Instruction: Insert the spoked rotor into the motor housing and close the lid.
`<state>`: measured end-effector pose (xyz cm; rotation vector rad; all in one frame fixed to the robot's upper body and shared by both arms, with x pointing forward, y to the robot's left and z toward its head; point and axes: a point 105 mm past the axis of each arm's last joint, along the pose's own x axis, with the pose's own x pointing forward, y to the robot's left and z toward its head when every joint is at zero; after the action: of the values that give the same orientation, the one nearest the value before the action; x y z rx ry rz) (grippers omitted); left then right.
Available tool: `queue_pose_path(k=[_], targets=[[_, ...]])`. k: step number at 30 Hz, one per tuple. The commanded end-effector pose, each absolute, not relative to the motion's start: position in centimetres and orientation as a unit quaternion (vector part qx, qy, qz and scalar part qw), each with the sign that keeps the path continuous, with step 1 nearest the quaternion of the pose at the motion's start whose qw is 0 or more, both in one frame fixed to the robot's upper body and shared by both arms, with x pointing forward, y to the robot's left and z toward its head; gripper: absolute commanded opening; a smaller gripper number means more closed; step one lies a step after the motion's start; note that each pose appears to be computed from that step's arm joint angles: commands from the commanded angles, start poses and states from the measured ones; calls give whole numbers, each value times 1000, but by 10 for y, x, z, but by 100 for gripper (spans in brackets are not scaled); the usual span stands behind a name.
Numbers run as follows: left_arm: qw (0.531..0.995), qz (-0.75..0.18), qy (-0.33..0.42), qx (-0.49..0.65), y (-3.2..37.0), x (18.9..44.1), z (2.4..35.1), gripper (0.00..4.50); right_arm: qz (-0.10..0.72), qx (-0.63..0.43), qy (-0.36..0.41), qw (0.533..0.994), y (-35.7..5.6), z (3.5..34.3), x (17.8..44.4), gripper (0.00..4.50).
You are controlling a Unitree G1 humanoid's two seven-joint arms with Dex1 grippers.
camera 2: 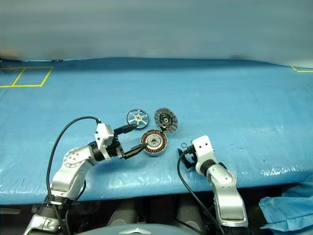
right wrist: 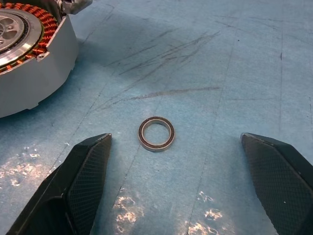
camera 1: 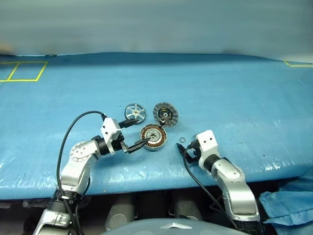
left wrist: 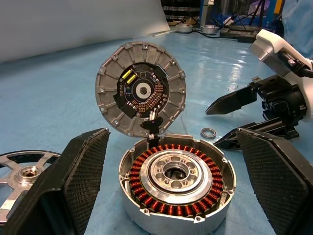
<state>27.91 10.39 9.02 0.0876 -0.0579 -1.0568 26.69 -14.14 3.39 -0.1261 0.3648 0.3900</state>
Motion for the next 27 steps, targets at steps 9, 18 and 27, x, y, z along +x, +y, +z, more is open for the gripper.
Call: queue_pose_path(k=[9, 18, 27], targets=[[862, -502, -46, 46, 100, 278, 93, 450, 214, -68, 183, 957, -134, 30, 269, 320], [866, -496, -45, 52, 104, 278, 90, 450, 212, -57, 200, 955, -133, 25, 269, 92], [865, -496, -42, 63, 107, 277, 87, 450, 250, -68, 197, 946, -126, 34, 262, 70]])
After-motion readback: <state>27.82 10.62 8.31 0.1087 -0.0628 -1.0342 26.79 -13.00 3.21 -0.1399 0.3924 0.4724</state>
